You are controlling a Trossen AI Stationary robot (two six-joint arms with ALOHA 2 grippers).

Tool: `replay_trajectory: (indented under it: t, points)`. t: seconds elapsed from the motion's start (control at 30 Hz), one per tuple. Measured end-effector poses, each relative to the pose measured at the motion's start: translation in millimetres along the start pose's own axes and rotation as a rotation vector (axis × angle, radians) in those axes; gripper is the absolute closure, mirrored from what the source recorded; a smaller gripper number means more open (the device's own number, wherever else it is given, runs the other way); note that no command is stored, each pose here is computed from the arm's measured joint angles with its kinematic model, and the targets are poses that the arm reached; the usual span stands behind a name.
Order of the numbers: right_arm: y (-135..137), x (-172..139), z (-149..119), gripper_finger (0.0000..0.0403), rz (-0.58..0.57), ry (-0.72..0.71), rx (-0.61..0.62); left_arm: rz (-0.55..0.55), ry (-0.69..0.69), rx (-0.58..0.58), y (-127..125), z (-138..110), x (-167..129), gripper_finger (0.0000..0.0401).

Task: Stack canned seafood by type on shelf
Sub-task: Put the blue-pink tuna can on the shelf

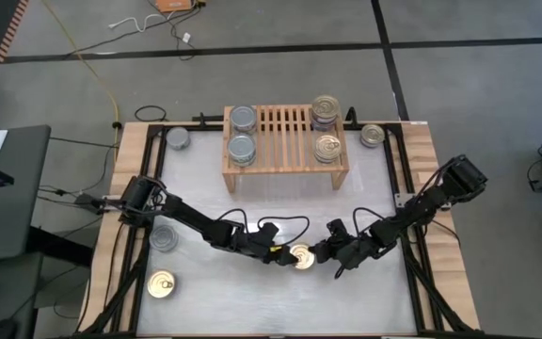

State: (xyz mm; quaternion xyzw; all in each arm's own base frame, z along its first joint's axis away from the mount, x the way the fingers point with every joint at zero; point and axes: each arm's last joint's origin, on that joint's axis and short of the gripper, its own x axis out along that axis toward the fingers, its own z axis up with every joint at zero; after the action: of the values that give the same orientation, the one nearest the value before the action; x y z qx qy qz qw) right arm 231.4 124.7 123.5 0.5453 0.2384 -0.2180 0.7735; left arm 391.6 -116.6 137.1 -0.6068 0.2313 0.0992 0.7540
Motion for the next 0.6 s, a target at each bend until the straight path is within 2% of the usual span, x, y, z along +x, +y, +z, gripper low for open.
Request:
replay_trajectory:
  t: [0.6]
  points:
    - [-0.5,0.0,0.0,0.0333,-0.004,0.002,-0.011,-0.001,-0.003,-0.015,-0.1,-0.2,0.0,0.0075]
